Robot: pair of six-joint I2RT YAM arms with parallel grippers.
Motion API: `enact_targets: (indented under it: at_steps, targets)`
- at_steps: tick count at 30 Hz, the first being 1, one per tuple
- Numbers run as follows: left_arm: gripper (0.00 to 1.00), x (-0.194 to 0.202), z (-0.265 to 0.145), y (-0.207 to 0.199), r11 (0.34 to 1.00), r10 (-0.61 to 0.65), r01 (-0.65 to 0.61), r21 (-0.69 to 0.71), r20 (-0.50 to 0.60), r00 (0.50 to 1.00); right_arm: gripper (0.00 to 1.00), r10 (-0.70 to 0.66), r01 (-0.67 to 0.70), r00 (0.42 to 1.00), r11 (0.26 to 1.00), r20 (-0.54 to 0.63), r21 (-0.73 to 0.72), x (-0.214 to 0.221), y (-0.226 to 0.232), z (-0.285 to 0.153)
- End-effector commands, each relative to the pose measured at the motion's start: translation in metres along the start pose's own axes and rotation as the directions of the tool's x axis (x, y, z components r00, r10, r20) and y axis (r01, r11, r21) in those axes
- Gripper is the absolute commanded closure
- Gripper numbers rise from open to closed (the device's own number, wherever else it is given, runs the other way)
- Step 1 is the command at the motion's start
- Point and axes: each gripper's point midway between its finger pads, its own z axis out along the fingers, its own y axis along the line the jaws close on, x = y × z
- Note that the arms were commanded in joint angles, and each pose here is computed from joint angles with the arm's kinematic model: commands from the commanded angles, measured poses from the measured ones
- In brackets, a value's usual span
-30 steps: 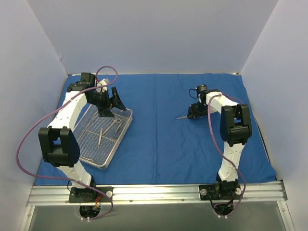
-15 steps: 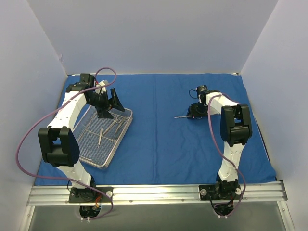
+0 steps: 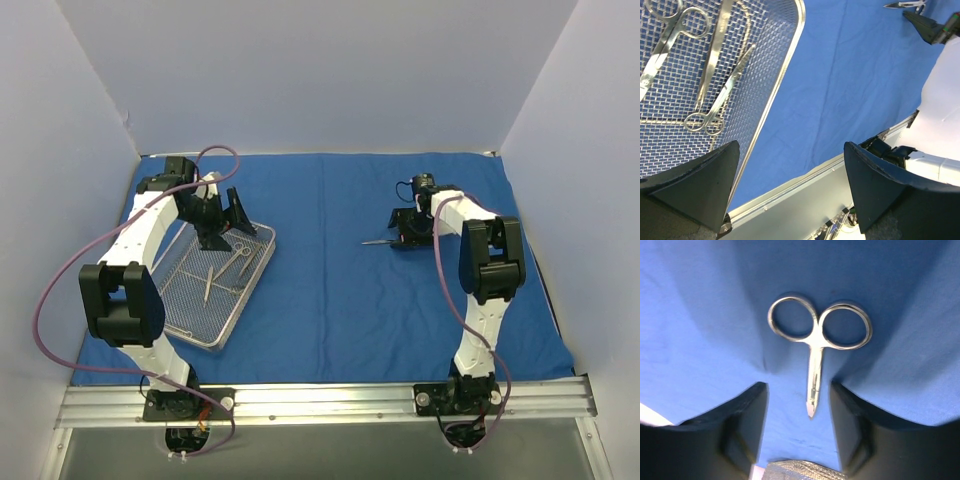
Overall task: Open and lay out the surgical kit
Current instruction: Adjust the medical item in the surgical kit, then pick up the medical item from the container.
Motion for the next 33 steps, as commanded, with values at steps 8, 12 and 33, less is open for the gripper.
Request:
enact_targets:
  at_steps: [8,12,33]
  targets:
    - [0.06,0.006,0.002,0.042,0.966,-0.128,0.127,-0.226,0.007,0.992,0.37,-0.645,0.645,0.76,0.737,0.072,-0.202,0.032,0.039,-0.086]
    - [0.33,0.0,0.01,0.047,0.965,-0.088,0.082,-0.251,-0.011,0.996,0.38,-0.873,0.859,0.486,0.47,0.035,-0.205,0.042,0.007,-0.094]
    - [0.52,-0.039,0.034,0.076,0.705,0.436,-0.5,-0.503,-0.248,0.865,0.37,-0.901,0.842,0.39,0.266,0.188,-0.47,0.048,-0.025,-0.166]
